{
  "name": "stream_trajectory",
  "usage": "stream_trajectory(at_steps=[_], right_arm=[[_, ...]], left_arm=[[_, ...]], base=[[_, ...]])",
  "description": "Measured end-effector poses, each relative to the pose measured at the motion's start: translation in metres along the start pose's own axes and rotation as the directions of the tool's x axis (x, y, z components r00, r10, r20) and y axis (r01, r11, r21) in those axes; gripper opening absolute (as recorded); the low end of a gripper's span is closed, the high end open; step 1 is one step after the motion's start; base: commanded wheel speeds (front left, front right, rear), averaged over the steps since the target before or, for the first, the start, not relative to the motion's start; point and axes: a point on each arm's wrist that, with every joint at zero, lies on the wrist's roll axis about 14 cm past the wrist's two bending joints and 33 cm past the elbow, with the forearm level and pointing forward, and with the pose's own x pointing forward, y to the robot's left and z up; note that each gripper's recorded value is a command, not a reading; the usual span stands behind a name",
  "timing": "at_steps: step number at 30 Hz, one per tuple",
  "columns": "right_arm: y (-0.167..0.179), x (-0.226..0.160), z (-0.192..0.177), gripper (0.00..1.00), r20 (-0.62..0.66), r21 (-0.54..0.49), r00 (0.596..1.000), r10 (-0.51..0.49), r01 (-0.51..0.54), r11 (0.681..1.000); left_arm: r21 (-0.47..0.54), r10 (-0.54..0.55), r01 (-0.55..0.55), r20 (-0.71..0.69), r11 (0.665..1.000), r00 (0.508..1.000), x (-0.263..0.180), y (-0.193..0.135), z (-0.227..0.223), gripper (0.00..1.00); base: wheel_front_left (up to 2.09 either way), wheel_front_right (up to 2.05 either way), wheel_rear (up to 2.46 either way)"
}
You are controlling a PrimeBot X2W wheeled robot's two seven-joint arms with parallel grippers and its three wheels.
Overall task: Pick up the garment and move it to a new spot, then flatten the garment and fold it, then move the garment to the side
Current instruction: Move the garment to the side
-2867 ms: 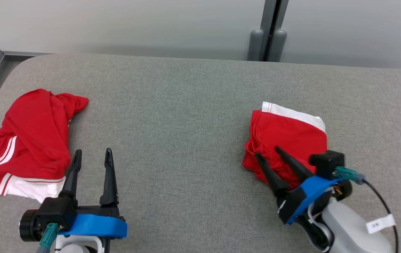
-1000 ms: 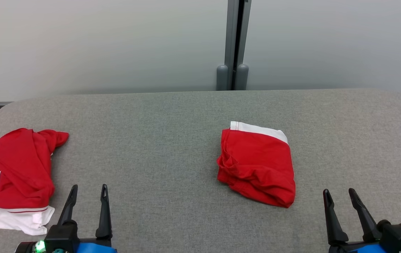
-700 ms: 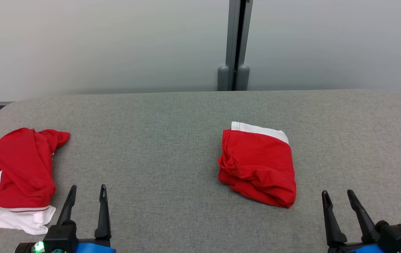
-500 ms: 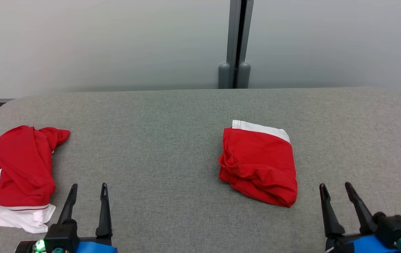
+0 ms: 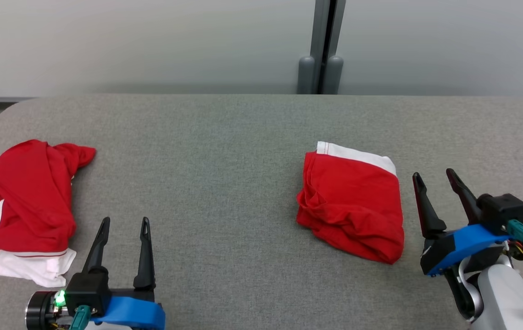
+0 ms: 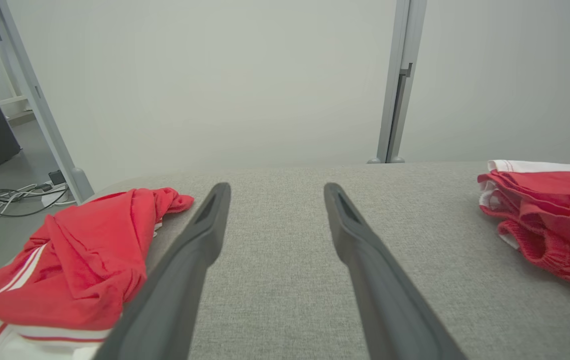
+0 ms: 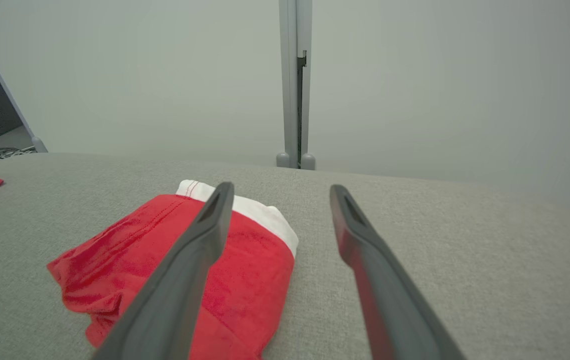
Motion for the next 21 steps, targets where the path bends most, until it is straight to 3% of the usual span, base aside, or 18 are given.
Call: stream_trajectory(at_steps=[10,21], right_arm=[[0.006,0.021,-0.079,1.0,-0.262,0.033,0.965,0.019,-0.011,0.999],[0.024,0.023,-0.129,1.0,-0.402,0.09,0.914,0.052,-0.017,0.996]], left_arm=[[-0.005,0.02,-0.02,-0.023,1.0,1.0,0.014,0.007,-0.008,1.0],[-0.005,0.044,-0.044,-0.048,0.999,0.998,0.016,0.013,-0.015,1.0]], base=[[0.0,0.0,0.0],[0.0,0.0,0.0]])
